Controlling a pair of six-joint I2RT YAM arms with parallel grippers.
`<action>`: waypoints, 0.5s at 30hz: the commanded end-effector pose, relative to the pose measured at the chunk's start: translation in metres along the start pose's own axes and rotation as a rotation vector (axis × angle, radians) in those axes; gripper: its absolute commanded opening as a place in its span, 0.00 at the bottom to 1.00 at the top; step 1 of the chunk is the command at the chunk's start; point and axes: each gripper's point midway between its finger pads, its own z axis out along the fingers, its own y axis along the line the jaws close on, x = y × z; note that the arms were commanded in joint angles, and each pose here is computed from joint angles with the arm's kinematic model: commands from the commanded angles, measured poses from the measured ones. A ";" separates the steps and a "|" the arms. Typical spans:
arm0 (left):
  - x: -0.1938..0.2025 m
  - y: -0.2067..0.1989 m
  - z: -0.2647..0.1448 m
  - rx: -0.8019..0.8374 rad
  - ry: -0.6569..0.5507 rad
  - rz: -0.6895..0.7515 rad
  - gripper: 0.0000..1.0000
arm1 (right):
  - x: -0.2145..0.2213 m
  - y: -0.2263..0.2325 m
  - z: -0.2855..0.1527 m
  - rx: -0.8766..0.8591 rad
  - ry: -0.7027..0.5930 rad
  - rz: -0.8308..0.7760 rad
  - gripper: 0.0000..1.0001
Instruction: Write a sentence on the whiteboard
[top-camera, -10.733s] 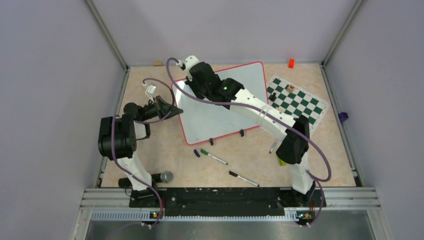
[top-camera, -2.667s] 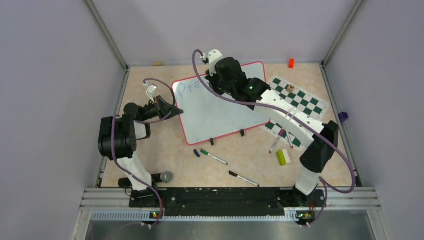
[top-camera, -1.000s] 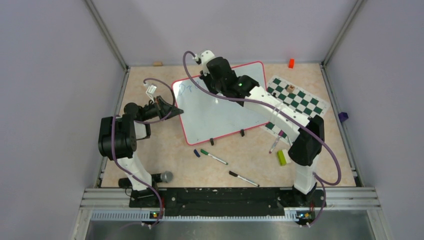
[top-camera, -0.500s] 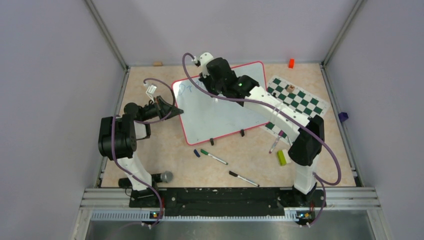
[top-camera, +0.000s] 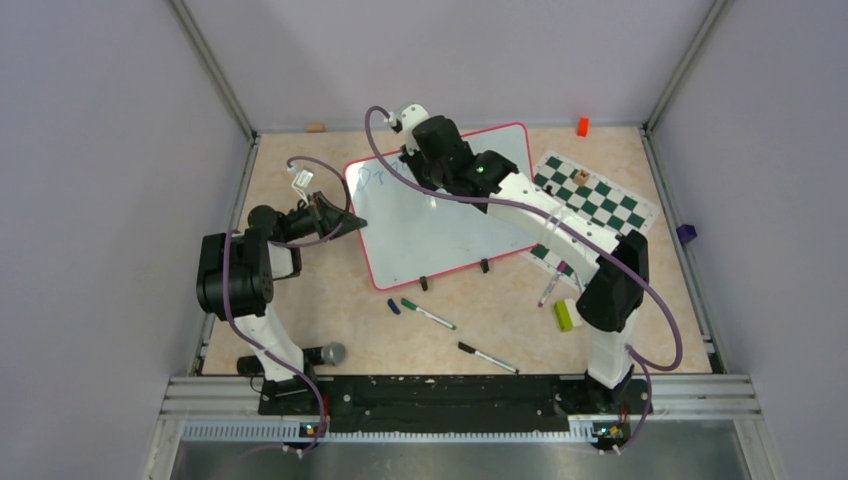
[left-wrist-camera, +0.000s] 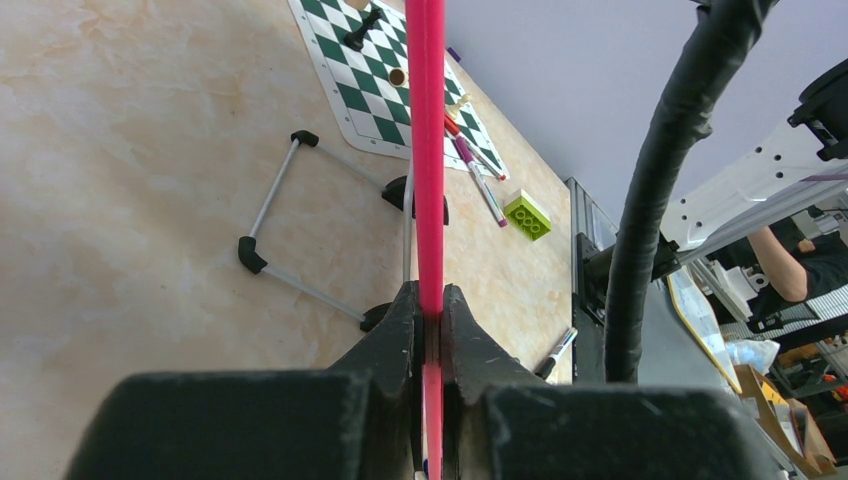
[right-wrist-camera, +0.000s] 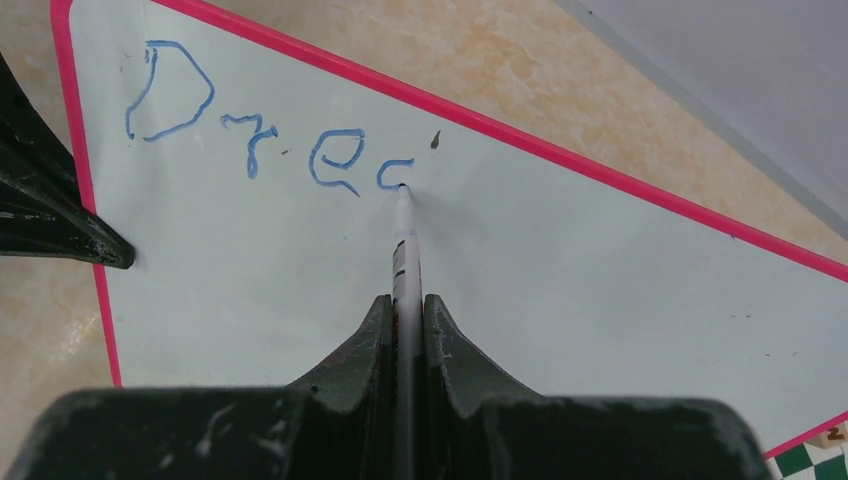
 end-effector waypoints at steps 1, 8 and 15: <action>-0.012 -0.017 0.002 0.044 0.010 0.206 0.00 | -0.030 -0.013 -0.007 0.049 -0.085 0.013 0.00; -0.012 -0.016 0.002 0.044 0.010 0.205 0.00 | -0.035 -0.012 -0.005 0.040 -0.094 0.014 0.00; -0.012 -0.016 0.002 0.044 0.010 0.206 0.00 | -0.037 -0.013 -0.006 0.039 -0.097 0.012 0.00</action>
